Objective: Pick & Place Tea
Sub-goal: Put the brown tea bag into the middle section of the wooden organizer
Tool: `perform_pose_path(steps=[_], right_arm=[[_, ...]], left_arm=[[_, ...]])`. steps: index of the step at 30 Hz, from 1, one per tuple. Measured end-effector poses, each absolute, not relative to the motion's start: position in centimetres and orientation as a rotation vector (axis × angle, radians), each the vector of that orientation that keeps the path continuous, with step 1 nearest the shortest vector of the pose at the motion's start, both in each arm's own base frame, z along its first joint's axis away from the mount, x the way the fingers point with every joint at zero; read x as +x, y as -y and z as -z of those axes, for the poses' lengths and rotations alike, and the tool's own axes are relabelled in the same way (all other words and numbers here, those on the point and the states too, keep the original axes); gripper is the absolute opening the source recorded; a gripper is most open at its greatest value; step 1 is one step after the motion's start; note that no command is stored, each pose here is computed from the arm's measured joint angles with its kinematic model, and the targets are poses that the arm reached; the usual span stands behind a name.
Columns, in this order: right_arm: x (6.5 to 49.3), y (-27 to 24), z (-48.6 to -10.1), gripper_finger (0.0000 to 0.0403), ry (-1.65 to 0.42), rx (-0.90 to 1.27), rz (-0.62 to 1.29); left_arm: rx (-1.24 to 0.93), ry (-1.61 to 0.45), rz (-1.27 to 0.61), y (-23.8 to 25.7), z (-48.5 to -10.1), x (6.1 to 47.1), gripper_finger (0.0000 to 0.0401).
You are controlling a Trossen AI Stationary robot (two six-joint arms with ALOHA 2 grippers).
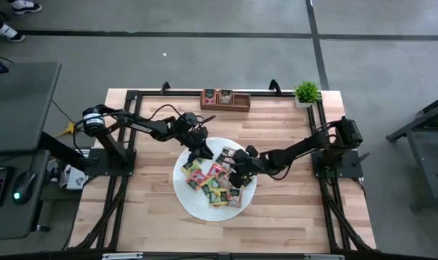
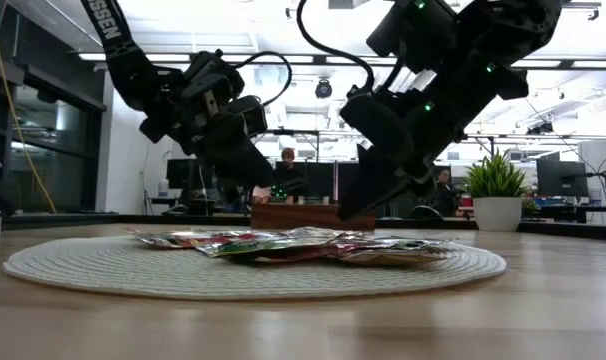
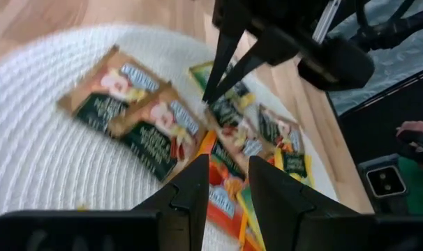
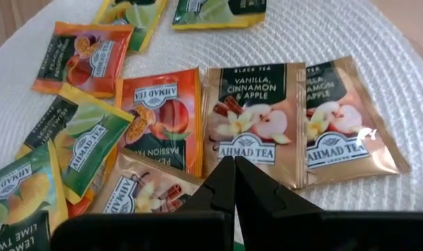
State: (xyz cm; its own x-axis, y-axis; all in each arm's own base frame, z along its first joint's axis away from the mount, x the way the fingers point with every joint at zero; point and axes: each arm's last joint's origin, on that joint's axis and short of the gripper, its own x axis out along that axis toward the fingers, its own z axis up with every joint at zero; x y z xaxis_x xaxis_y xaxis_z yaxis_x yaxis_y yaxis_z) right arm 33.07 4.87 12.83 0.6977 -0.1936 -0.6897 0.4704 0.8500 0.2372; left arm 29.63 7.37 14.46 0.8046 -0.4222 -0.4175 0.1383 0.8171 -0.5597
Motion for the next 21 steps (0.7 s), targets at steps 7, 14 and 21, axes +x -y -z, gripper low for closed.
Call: perform_pose_path(steps=[7, 14, 21], right_arm=[[33.1, -4.8, -12.8, 0.0, -0.707, 0.418, 0.388], [33.0, -4.8, -12.8, 0.0, -0.719, 0.42, 0.386], [32.9, -4.8, -12.4, 0.0, -0.742, 0.421, 0.388]], left_arm=[[-0.521, -0.545, 0.315, -7.8, -14.9, 31.0, 0.0101], [-0.543, -0.589, 0.32, -7.8, -14.0, 31.8, 0.0101], [-0.541, -0.605, 0.278, -8.0, -13.8, 31.8, 0.0101]])
